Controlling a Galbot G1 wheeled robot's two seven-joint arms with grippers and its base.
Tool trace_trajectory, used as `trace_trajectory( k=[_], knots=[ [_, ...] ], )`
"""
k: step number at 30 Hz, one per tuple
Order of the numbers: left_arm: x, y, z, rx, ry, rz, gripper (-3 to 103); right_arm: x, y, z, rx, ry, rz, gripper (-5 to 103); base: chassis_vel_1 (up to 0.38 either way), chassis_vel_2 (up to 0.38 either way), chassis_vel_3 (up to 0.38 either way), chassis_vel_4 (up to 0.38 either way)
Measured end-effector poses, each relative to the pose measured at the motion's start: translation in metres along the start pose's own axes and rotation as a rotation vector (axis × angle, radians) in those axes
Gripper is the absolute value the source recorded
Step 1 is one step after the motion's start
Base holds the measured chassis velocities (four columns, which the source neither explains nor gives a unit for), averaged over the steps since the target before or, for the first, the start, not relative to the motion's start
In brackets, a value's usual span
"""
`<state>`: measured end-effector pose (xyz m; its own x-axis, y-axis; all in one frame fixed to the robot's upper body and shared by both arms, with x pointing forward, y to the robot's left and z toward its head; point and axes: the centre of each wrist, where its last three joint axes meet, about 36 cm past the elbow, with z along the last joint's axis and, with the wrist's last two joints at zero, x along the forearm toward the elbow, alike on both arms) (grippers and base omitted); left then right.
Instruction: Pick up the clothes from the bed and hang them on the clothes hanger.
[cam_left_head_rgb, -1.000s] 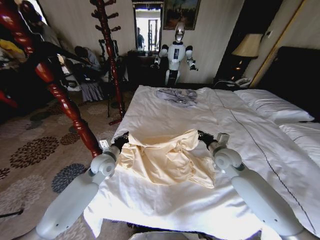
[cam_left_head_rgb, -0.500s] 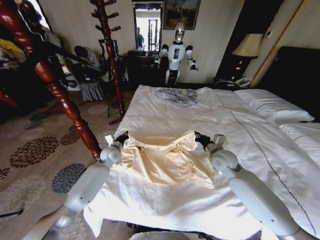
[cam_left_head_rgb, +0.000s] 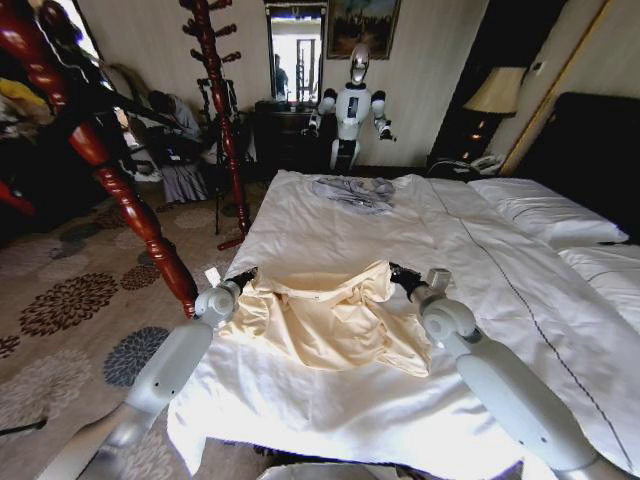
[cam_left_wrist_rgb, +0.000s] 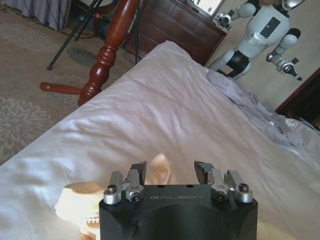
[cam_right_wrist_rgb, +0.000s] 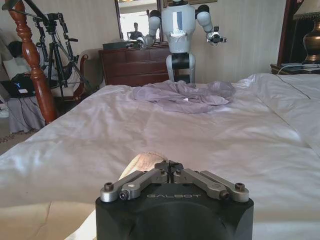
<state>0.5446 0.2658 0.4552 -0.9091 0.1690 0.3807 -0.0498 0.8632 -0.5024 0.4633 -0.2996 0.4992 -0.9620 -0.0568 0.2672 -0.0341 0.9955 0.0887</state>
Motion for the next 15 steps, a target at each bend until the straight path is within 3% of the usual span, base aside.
trace_trajectory(
  k=[1,3,4,6,7,11,12,15],
  knots=[
    [0.003,-0.001,-0.001,-0.001,-0.008,0.006,64,0.000,0.000,0.000,0.000,0.000,0.000,0,0.000,0.000,0.000,0.000],
    [0.007,-0.003,-0.001,-0.007,-0.019,0.011,64,0.000,0.000,0.000,0.000,0.000,-0.001,0,0.000,0.000,0.000,0.000],
    [0.012,-0.003,-0.001,-0.026,-0.036,0.013,70,0.001,0.001,0.000,0.000,-0.001,-0.003,0,0.000,0.000,0.000,0.000],
    [0.028,-0.002,0.000,-0.115,-0.075,0.014,81,0.002,0.001,-0.002,0.000,-0.006,-0.002,0,0.000,0.000,0.000,0.000],
    [0.028,-0.002,0.000,-0.115,-0.075,0.014,81,0.002,0.001,-0.002,0.000,-0.006,-0.002,0,0.000,0.000,0.000,0.000],
    [0.066,0.014,0.016,-0.406,-0.153,-0.019,96,0.005,-0.001,-0.004,0.004,-0.016,0.001,0,0.000,0.000,0.000,0.000],
    [0.066,0.014,0.016,-0.406,-0.153,-0.019,96,0.005,-0.001,-0.004,0.004,-0.016,0.001,0,0.000,0.000,0.000,0.000],
    [0.095,0.019,0.026,-0.508,-0.205,-0.010,100,0.008,-0.001,-0.004,0.014,-0.023,0.004,0,0.000,0.000,0.000,0.000]
  ],
)
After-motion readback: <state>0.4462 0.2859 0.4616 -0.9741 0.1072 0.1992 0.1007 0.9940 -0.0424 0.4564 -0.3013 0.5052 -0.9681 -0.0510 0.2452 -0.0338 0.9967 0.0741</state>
